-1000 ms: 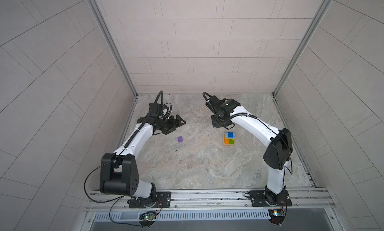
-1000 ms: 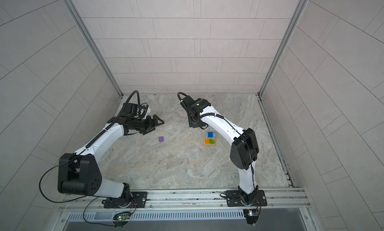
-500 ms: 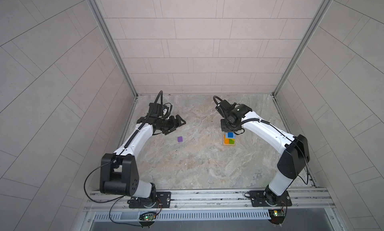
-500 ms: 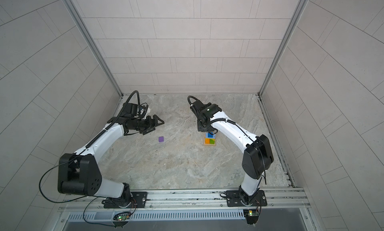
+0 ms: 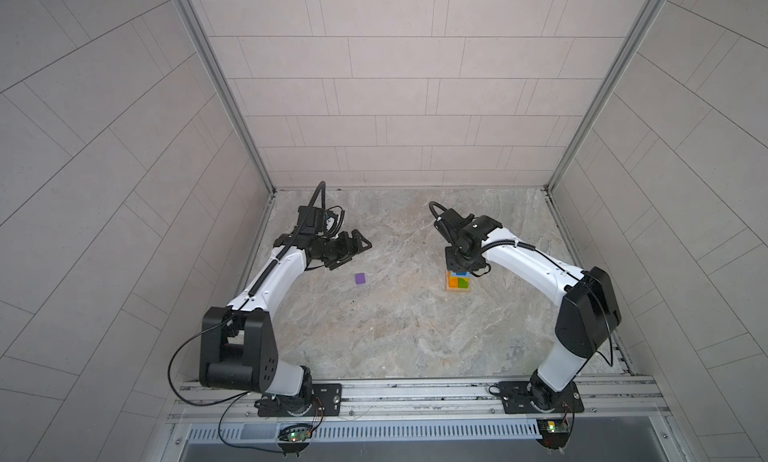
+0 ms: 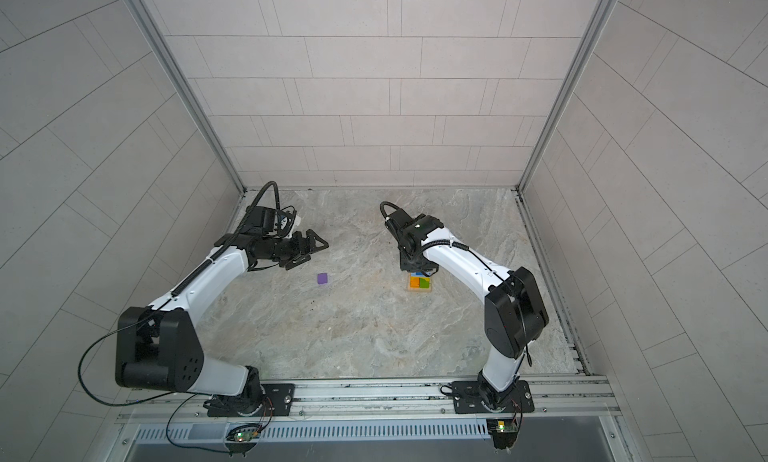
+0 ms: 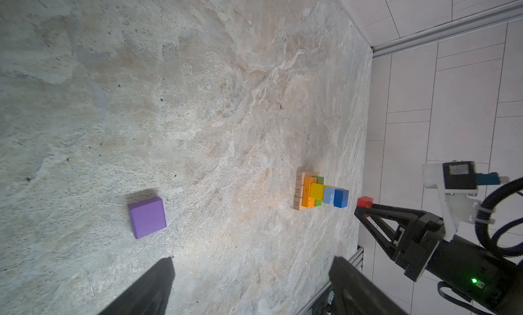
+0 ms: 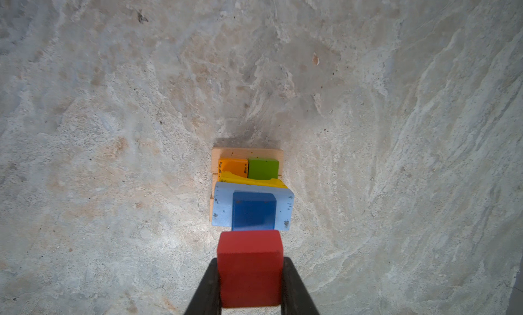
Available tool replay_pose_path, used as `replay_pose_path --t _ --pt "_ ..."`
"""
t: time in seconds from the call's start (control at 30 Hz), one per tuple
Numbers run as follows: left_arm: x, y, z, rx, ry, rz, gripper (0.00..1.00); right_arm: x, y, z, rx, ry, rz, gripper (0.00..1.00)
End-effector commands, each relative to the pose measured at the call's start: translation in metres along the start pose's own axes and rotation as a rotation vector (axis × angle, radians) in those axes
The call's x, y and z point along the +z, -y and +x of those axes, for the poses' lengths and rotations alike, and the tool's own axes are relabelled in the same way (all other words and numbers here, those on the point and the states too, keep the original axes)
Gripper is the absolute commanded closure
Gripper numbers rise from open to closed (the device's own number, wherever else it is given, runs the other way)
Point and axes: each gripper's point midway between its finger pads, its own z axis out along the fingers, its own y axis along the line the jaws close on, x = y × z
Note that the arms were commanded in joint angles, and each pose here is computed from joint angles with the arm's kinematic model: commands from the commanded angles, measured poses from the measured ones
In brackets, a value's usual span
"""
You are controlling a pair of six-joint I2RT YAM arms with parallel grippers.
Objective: Build the wood block tower
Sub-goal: 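Carry the red cube over the tower and lower it onto the blue cube, then hold the red cube steady on the blue cube with the right gripper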
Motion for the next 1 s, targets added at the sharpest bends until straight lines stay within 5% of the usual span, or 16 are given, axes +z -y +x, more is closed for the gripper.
replay_pose_path --t 0.0,0.97 --pt "-0.006 0.004 -0.003 0.006 0.019 0.012 0.07 -0.008 0.004 -0.004 0.037 0.032 -0.012 0.85" --pt "-0.005 0.003 -0.002 0.004 0.017 0.009 0.07 0.012 0.006 -0.002 0.095 0.005 -0.035 0.84"
